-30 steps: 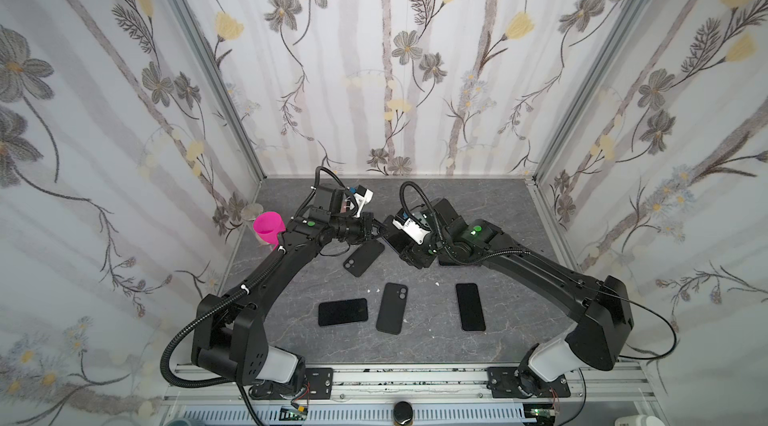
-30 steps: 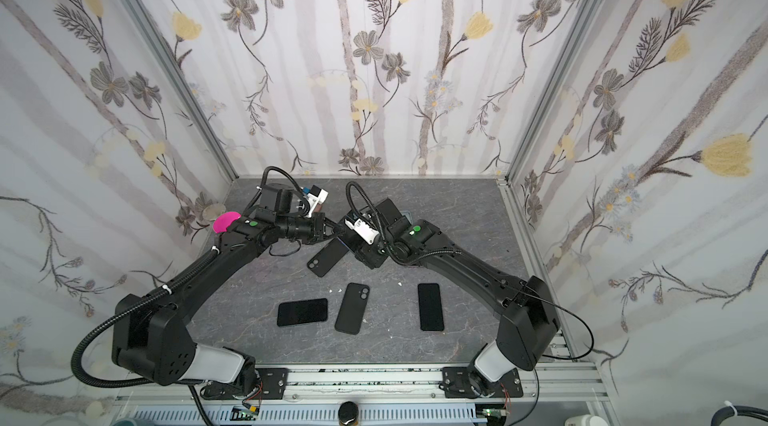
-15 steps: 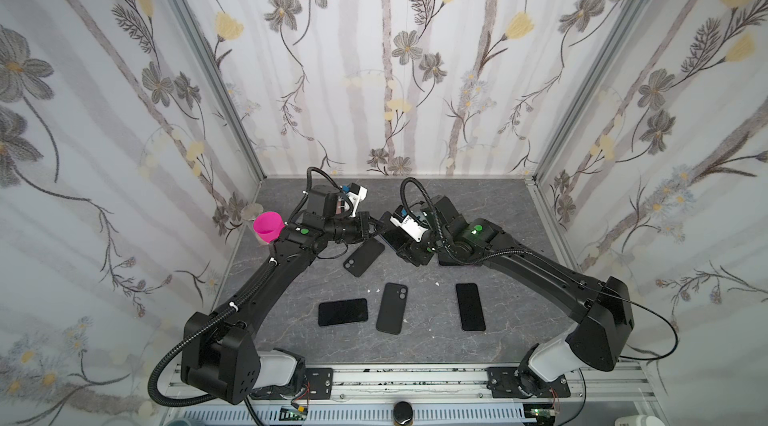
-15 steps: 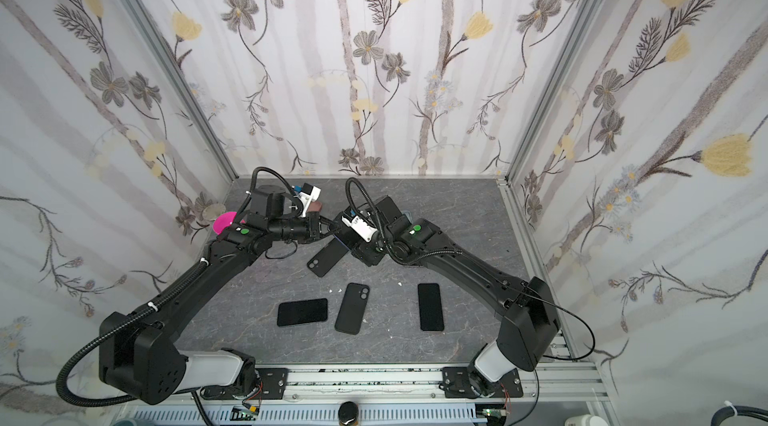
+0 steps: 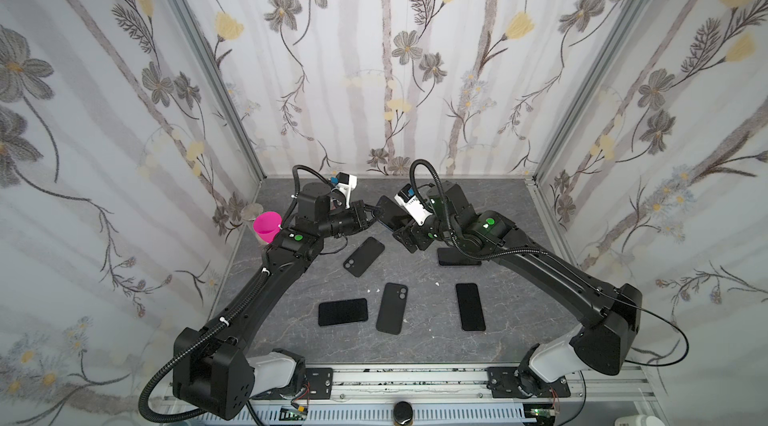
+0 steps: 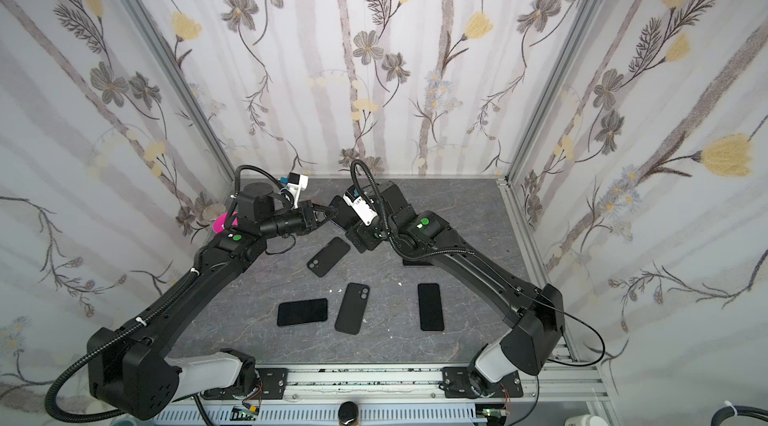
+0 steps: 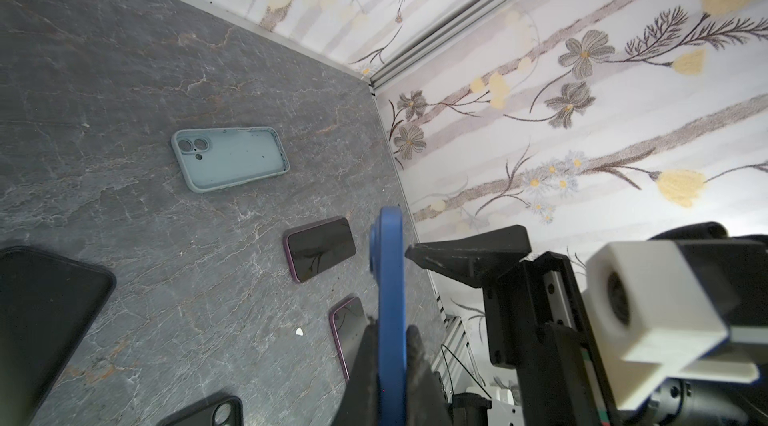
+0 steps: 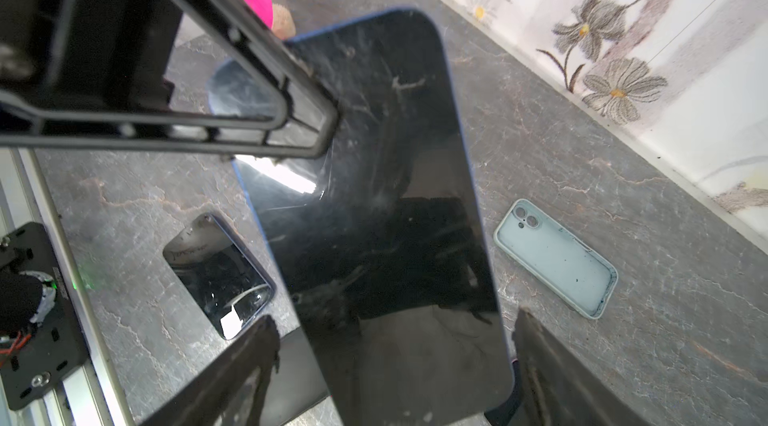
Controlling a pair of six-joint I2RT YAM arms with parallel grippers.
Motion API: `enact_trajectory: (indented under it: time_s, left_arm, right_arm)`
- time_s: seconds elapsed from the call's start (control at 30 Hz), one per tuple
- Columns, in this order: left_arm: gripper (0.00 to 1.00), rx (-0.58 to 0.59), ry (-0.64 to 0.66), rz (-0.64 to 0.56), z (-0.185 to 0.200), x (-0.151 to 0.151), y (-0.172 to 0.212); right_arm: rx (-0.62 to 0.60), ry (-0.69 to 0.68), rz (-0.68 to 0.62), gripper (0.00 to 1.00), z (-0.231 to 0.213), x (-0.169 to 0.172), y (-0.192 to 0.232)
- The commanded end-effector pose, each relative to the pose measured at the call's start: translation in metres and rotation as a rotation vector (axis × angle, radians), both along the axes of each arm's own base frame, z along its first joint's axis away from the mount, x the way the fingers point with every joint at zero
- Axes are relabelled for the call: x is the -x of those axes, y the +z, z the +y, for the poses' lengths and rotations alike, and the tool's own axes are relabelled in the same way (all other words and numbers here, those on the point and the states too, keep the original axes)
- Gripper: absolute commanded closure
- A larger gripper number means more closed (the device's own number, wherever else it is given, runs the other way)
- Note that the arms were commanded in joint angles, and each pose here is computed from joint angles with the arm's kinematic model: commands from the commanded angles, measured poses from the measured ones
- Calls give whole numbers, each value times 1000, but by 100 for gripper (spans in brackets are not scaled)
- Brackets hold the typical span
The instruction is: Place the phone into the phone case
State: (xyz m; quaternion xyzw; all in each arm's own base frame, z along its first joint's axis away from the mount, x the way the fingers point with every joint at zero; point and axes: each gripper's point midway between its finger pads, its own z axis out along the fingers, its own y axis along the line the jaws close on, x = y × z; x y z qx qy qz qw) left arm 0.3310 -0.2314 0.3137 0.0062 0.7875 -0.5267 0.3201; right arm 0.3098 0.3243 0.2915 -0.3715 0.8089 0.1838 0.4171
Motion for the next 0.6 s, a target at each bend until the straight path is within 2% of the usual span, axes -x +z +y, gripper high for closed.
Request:
enact_trajectory:
  time_s: [0.0,0.13,0.27,0.4,0.57]
  left_arm:
    - [100,99,56,-111,7,-7,42]
    - [100,176,111,-172,20,-9,67]
    - [100,246,158,-228,31,-8,91]
    - [100,291,212,-305,45,-3,117]
    - [100,330,268,-400,62,17,147]
  right_arm:
    - [-127,-96,-38,11,-5,-9,39]
    - [-348,-183,-48,8,-19,-11,85]
    - [-604,-202,-57,5,-39,-5,130]
    - [-829,-174,-79,10,-64,9,166]
    - [-942,-107,-103,14,-75,33,189]
